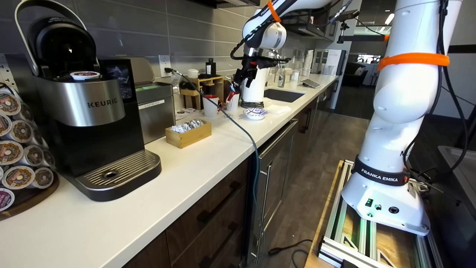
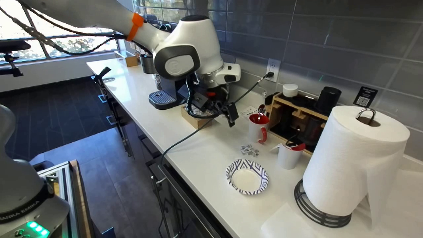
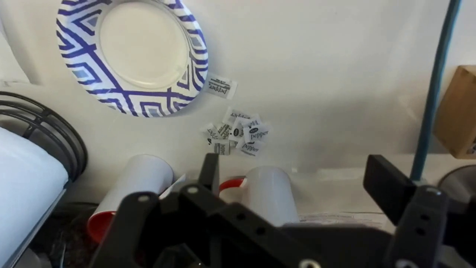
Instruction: Place some white sachets in the wooden box.
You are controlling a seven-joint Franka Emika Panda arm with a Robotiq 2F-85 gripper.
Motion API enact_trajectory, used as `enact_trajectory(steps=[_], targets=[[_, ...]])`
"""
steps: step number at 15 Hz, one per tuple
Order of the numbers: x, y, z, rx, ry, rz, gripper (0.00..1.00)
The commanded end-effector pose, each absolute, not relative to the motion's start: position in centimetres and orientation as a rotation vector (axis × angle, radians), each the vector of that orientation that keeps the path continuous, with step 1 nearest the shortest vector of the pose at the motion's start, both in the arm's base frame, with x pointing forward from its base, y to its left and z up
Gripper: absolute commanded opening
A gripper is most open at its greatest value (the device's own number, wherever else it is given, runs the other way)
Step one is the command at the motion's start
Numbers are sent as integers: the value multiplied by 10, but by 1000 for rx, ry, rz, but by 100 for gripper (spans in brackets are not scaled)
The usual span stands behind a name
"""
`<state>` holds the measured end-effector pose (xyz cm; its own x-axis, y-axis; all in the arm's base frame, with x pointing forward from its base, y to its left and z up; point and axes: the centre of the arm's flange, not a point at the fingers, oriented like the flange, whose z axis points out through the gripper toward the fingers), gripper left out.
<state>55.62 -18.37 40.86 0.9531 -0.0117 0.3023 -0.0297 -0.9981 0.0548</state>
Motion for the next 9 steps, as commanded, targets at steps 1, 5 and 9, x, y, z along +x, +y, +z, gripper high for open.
enact_trajectory(steps=[1,5,9], targets=[[595,-201,381,3034,44,382,100],[620,-213,361,3057,78,340,100],[642,-216,345,3063,108,298,100]])
